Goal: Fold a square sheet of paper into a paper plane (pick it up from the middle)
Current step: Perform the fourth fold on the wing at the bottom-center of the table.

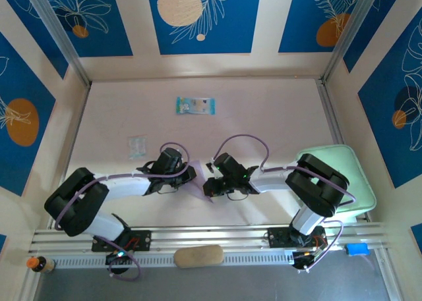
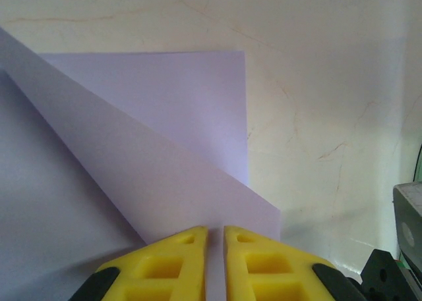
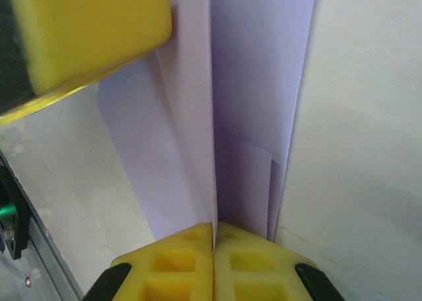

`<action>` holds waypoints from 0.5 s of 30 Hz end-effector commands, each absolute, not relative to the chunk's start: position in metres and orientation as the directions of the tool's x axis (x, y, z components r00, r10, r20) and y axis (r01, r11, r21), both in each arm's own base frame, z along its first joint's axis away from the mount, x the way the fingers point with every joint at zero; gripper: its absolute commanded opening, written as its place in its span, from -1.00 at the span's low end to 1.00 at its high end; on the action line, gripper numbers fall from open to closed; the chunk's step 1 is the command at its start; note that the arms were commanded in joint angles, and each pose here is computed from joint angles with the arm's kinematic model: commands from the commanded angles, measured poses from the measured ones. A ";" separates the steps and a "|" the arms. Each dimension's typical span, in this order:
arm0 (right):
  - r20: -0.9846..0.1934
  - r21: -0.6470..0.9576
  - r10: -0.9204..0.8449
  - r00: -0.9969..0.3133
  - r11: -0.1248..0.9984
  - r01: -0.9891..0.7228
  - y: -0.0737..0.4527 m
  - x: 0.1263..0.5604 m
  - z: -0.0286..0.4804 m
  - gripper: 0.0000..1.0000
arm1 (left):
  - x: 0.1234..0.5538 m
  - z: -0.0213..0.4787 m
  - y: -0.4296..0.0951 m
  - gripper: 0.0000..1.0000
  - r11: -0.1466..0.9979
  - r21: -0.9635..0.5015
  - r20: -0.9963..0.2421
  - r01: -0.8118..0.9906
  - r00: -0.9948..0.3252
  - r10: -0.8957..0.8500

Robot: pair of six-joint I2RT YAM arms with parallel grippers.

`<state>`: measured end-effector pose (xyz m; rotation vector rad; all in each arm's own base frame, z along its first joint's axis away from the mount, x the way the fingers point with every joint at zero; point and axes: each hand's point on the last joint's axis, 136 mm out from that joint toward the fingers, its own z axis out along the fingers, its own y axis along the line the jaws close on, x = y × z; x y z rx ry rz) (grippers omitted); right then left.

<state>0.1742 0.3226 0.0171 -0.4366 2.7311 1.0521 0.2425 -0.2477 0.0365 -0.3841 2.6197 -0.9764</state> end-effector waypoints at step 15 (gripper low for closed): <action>-0.171 0.628 -0.203 -0.964 0.732 -0.265 0.317 0.163 0.004 -0.87 | 0.241 0.027 -0.252 -0.72 0.734 -0.666 -0.174 -0.132 -0.930 -0.325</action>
